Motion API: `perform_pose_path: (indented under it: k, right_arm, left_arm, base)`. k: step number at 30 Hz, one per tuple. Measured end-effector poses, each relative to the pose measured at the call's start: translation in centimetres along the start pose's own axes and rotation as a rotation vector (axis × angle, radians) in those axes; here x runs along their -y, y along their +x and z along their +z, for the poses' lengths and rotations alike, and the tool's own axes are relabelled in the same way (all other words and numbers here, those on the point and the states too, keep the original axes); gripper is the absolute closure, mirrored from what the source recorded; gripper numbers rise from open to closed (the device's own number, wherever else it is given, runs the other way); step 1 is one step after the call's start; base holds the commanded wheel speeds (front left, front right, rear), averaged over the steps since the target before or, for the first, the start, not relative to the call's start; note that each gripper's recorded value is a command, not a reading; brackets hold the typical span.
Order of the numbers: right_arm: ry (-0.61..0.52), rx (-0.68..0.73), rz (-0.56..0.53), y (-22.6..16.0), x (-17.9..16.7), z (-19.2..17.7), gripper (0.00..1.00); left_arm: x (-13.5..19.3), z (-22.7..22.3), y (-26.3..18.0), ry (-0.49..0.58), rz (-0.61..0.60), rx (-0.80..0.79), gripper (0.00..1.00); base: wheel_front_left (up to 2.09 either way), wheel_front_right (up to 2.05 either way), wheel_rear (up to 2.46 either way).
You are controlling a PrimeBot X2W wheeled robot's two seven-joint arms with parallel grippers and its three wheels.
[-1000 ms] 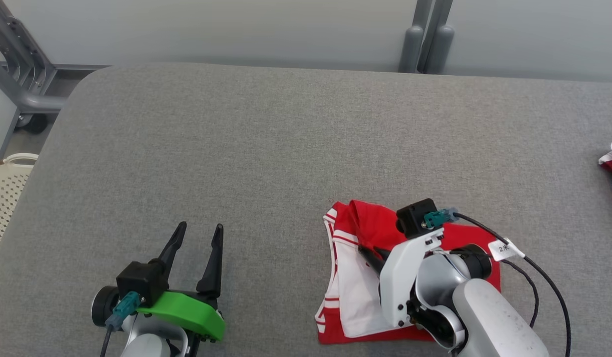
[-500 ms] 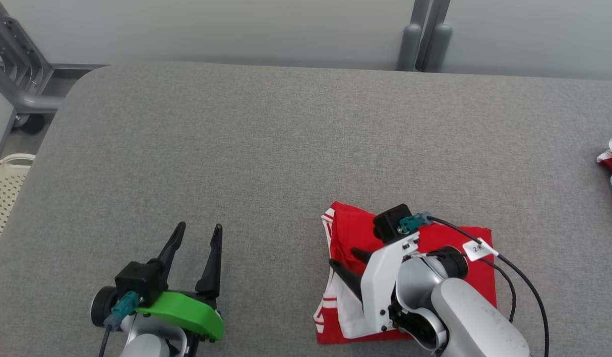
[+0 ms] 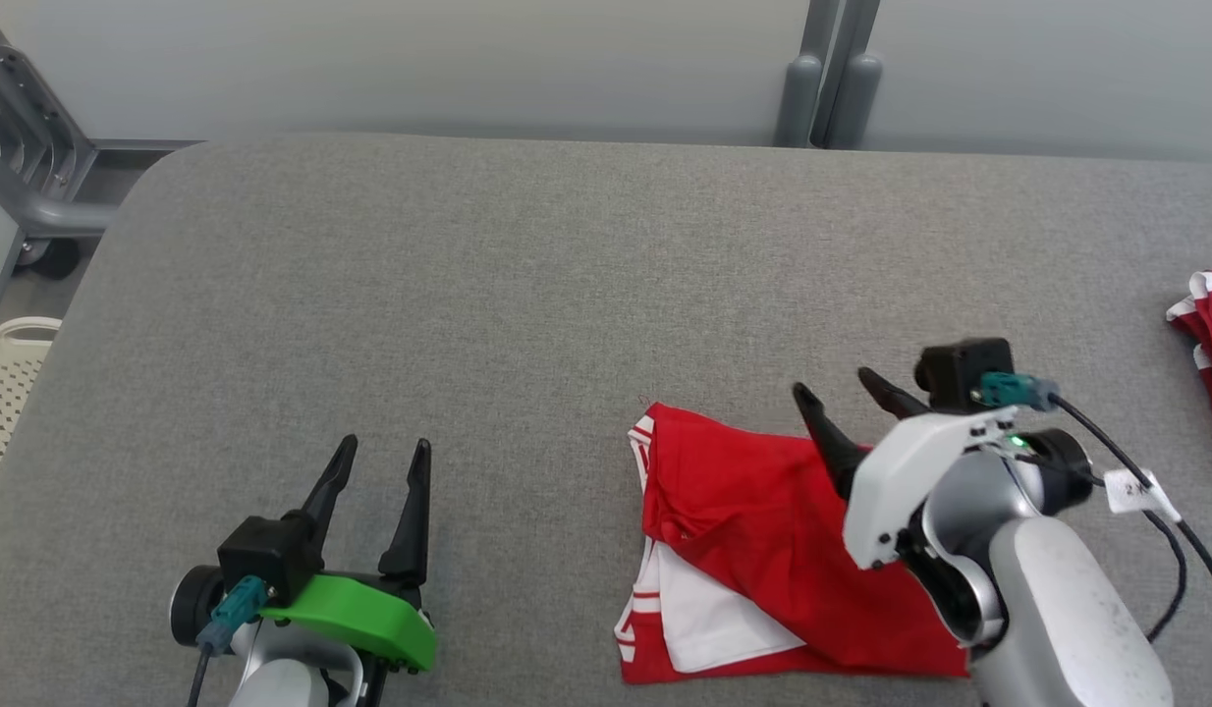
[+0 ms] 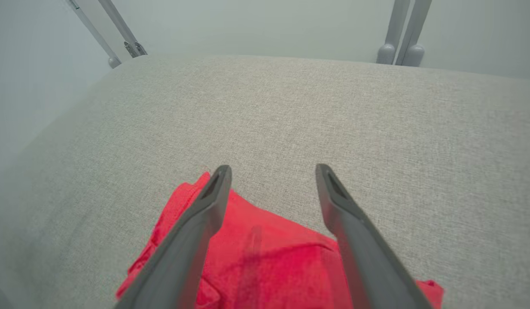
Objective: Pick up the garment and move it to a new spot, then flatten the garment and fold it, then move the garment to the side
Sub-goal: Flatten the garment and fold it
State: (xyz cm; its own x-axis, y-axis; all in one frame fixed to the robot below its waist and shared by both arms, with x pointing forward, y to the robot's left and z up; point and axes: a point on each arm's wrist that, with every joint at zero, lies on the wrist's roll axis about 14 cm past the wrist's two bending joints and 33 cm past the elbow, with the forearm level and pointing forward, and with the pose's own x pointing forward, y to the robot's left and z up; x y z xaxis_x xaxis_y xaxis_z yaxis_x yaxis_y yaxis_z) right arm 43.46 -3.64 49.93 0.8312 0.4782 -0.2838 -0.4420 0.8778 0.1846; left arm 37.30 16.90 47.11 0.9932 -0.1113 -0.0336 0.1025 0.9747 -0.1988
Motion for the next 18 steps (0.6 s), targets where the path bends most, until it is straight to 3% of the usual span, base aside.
perform_pose_path:
  k: [2,3,4,6,7,18]
  right_arm:
    - [-0.027,-0.02,-0.053,-1.0,1.5,-0.8,0.0]
    - [-0.04,-0.031,-0.079,-1.5,2.3,-1.3,0.06]
    - [-0.056,-0.044,-0.103,-1.9,2.9,-1.7,0.27]
    - [-0.065,-0.074,-0.14,-2.8,3.9,-2.8,0.83]
    - [-0.069,-0.114,-0.15,-3.5,4.0,-4.2,1.0]
    - [-0.104,-0.249,-0.035,-3.2,-0.1,-9.1,1.0]
  left_arm:
    - [0.1,0.1,0.0,0.002,-0.002,0.004,0.0]
    - [0.1,0.2,0.1,0.003,-0.003,0.006,0.0]
    - [0.1,0.3,0.1,0.004,-0.004,0.01,0.0]
    - [0.1,0.6,0.2,0.009,-0.006,0.018,0.0]
    - [0.2,0.8,0.3,0.014,-0.009,0.024,0.0]
    - [-0.8,1.9,0.2,0.037,0.017,0.057,0.0]
  base:
    - [0.0,0.0,0.0]
    - [0.0,0.0,0.0]
    - [0.0,0.0,0.0]
    - [0.0,0.0,0.0]
    - [0.0,0.0,0.0]
    - [0.0,0.0,0.0]
